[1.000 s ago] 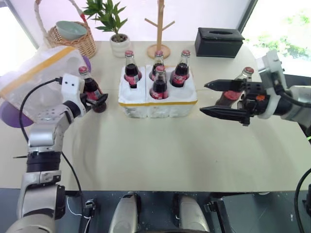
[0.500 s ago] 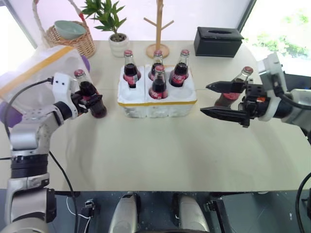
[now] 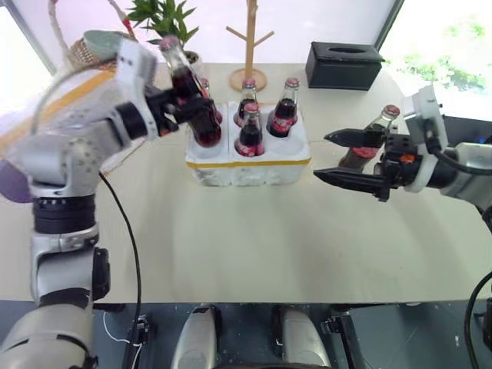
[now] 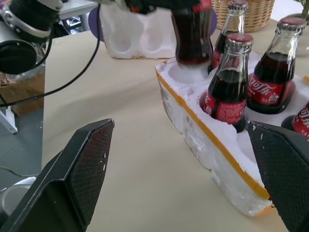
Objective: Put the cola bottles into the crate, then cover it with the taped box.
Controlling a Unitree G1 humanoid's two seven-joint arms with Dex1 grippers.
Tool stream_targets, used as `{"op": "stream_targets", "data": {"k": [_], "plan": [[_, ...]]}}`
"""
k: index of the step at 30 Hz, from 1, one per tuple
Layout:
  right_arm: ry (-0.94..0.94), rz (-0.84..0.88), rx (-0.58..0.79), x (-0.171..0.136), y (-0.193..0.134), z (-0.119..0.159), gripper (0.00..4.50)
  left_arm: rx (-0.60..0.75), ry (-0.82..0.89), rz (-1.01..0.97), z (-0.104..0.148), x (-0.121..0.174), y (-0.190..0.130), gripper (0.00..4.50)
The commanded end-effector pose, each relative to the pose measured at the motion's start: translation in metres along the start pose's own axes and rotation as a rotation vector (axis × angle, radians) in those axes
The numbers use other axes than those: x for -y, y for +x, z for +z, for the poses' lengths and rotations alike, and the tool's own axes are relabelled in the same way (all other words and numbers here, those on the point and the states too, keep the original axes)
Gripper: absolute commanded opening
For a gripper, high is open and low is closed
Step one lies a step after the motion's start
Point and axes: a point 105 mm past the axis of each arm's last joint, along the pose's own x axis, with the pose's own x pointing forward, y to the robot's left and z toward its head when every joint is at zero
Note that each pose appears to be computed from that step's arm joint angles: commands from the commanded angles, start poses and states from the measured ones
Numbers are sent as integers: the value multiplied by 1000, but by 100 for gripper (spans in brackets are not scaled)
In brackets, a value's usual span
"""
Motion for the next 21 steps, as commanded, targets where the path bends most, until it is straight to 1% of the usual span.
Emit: {"op": "stream_targets", "data": {"k": [1,8,11,16,18,19,20,21], "plan": [[-47,-17,30,-6,-8,12,450,36,110,-9,10,2,-1,261],[-34,-43,31,-3,-10,8,450,-38,161,-43,-16,9,9,261],[-33,-39,32,-3,-8,7,450,-78,137,-48,-36,12,20,261],[-43,-31,28,-2,-6,7,450,-123,135,10,-59,3,29,261],[-47,-34,30,-1,-5,7,450,-124,114,37,-63,-4,28,365],[-48,-37,31,0,-5,7,450,-121,107,43,-64,-5,27,397],[-47,-46,31,1,-5,6,450,-106,106,37,-61,-5,25,446],[-47,-51,31,2,-5,5,450,-95,108,30,-58,-4,23,446]]}}
